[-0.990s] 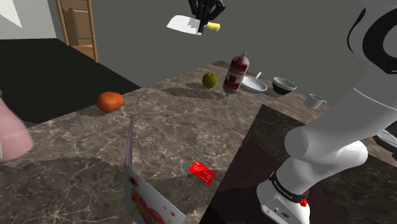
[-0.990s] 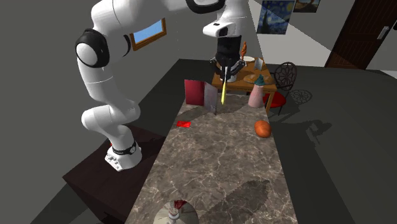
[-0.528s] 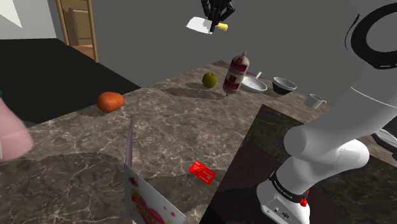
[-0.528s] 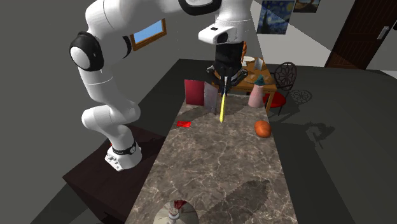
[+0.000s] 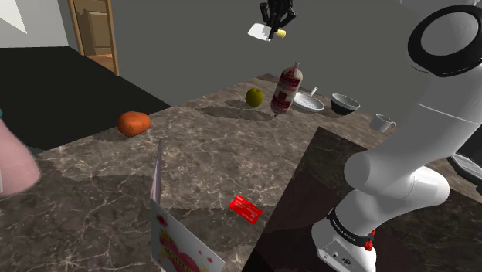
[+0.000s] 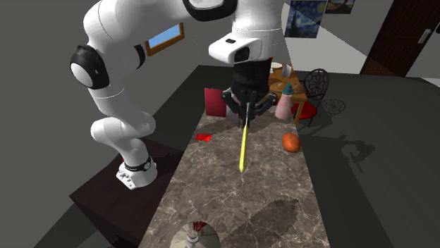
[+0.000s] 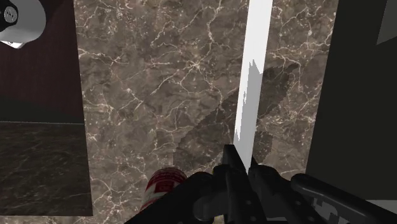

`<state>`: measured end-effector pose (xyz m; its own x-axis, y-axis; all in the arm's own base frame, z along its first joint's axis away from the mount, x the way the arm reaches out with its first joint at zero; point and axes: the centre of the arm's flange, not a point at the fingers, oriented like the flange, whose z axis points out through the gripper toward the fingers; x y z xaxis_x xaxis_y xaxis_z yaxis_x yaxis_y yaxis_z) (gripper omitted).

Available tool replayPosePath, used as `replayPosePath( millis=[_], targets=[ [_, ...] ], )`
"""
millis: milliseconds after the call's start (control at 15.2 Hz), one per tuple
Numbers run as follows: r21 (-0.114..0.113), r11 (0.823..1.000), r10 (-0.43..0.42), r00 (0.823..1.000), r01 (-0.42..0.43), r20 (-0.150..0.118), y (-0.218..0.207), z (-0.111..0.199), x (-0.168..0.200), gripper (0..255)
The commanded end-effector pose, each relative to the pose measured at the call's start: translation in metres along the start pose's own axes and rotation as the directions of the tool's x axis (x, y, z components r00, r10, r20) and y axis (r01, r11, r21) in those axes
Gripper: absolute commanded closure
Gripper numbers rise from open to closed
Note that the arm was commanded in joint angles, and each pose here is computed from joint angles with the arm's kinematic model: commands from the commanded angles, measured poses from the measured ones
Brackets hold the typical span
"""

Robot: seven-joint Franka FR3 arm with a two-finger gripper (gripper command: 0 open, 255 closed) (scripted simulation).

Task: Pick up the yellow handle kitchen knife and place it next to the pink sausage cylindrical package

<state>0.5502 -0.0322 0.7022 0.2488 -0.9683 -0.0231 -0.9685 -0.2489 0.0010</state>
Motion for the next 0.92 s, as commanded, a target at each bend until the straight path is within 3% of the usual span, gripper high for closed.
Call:
replayPosePath(
  millis=[0,66,858],
  targets=[
    [-0.001,1.0,0.0,1.0,0.0,-0.001,-0.001,0.0,0.027,255],
    [-0.001,1.0,0.0,1.0,0.0,-0.001,-0.001,0.0,0.041,255],
    [-0.001,1.0,0.0,1.0,0.0,-0.001,-0.001,0.063,0.042,255]
  ],
)
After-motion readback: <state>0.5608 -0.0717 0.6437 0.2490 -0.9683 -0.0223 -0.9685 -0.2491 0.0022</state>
